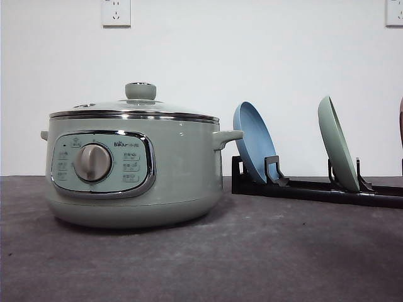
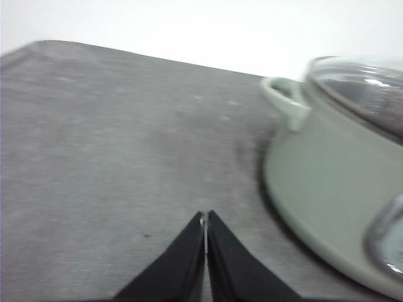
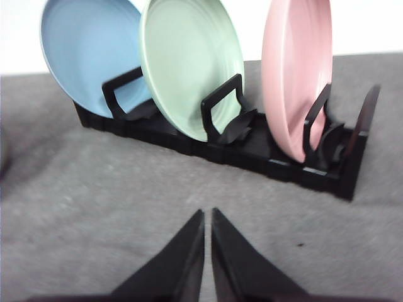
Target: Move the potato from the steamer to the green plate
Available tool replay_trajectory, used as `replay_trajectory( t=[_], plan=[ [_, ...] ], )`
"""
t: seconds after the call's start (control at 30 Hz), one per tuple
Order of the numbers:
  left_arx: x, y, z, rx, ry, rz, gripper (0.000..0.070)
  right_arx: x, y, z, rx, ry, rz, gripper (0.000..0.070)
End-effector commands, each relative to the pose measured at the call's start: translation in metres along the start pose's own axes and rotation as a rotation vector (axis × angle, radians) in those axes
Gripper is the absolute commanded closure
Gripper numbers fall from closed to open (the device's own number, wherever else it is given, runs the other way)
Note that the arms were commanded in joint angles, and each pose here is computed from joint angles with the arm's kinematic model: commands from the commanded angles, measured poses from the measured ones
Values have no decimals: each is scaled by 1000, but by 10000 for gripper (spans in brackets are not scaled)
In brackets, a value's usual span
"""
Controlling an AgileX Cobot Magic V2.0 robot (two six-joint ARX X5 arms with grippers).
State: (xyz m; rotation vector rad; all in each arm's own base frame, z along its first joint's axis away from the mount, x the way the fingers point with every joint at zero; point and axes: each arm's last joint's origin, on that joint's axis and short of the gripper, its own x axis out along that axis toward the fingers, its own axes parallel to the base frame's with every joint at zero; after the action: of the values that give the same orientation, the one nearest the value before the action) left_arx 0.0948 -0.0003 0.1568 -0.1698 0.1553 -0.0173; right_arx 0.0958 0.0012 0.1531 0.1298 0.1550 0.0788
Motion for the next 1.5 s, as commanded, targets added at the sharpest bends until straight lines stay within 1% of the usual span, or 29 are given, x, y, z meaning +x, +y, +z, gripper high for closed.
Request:
replay_trajectory(
  t=[0.0,0.1,0.17,0.3,0.4,0.5,0.6,0.67,0.83,1.0,1.17,1.33,1.4,1.47],
  plan=[
    [1,0,-4,-23,20,-20,700,-1,1,3,87,-11,10,695],
    [-2,-4,6,-68,-8,-41,699,-3,3,11,144,-30,32,696],
    [-5,-6,15,-93,-40,-60,699,-6,5,18,165,-50,47,696],
    [-12,-12,40,-91,-108,-92,699,-13,10,37,192,-99,79,696],
    [-15,-16,60,-101,-127,-97,698,-20,13,55,221,-131,91,696],
    [-17,-21,86,-99,-136,-102,698,-27,17,79,223,-144,101,696],
    [-18,-26,113,-94,-134,-114,699,-33,21,105,221,-127,115,696],
    [-18,-30,130,-93,-118,-125,699,-36,24,120,213,-112,133,696],
    [-18,-40,173,-64,-51,-208,699,-41,33,161,196,-34,228,696],
    [-18,-54,206,-33,-12,-349,699,-42,40,193,147,66,319,696],
    [-10,-66,224,-15,79,-457,699,-36,46,218,70,158,409,696],
    [1,-80,235,58,211,-546,699,-29,53,236,20,208,490,696],
    [5,-86,236,102,271,-578,699,-25,57,240,-5,234,522,696],
    [8,-93,237,148,306,-614,699,-23,62,241,-34,255,558,696]
  ],
)
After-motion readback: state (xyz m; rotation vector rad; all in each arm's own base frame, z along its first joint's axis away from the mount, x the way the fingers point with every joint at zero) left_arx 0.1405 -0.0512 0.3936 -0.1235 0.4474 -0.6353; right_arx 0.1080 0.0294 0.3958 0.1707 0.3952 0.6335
